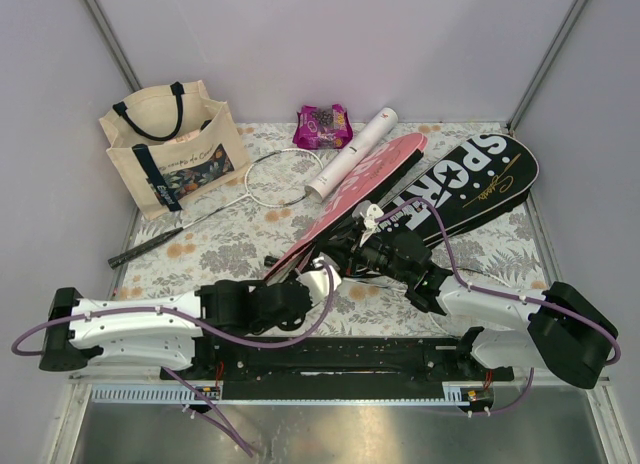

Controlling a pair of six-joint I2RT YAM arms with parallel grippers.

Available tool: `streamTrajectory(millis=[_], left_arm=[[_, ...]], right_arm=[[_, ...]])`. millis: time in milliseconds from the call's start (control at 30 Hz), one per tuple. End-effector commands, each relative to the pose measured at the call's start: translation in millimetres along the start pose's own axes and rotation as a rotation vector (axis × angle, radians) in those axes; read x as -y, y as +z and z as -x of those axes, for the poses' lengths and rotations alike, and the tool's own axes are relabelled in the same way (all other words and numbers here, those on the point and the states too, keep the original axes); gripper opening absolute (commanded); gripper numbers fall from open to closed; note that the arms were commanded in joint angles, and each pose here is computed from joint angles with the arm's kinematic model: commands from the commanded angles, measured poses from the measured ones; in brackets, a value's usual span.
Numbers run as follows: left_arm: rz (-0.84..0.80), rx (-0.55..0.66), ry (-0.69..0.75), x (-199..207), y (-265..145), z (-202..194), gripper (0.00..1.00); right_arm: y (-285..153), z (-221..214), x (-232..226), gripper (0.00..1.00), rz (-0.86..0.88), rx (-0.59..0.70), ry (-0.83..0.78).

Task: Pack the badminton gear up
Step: Zip the racket bag at the center of the board.

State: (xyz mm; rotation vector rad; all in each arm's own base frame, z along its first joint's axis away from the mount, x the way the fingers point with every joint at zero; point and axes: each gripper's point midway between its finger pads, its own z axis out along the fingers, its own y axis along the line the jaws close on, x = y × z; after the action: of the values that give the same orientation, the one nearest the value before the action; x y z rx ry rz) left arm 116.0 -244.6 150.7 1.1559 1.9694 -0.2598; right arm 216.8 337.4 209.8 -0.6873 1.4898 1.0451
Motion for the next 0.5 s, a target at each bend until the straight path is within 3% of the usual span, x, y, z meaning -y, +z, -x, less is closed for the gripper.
streamTrajectory(millis=[0,167,300,400,467], left_arm=[[0.046,0.115,-0.059,-16,-21,32,0.00],[0.107,0.238,-0.130,-44,-52,65,0.00],[0.114,0.260,-0.175,-63,-66,78,0.00],[0.040,0.260,-0.130,-53,-68,83,0.00],[-0.017,0.238,-0.121,-40,-62,82,0.18]], right_arm=[[3,53,-11,0.00,0.020,0.159,-0.035],[0,42,-10,0.00,0.018,0.135,-0.018],[-4,38,-9,0.00,0.009,0.127,-0.007],[-3,40,-9,0.00,0.004,0.125,-0.004],[-1,41,-9,0.00,0.005,0.122,-0.001]])
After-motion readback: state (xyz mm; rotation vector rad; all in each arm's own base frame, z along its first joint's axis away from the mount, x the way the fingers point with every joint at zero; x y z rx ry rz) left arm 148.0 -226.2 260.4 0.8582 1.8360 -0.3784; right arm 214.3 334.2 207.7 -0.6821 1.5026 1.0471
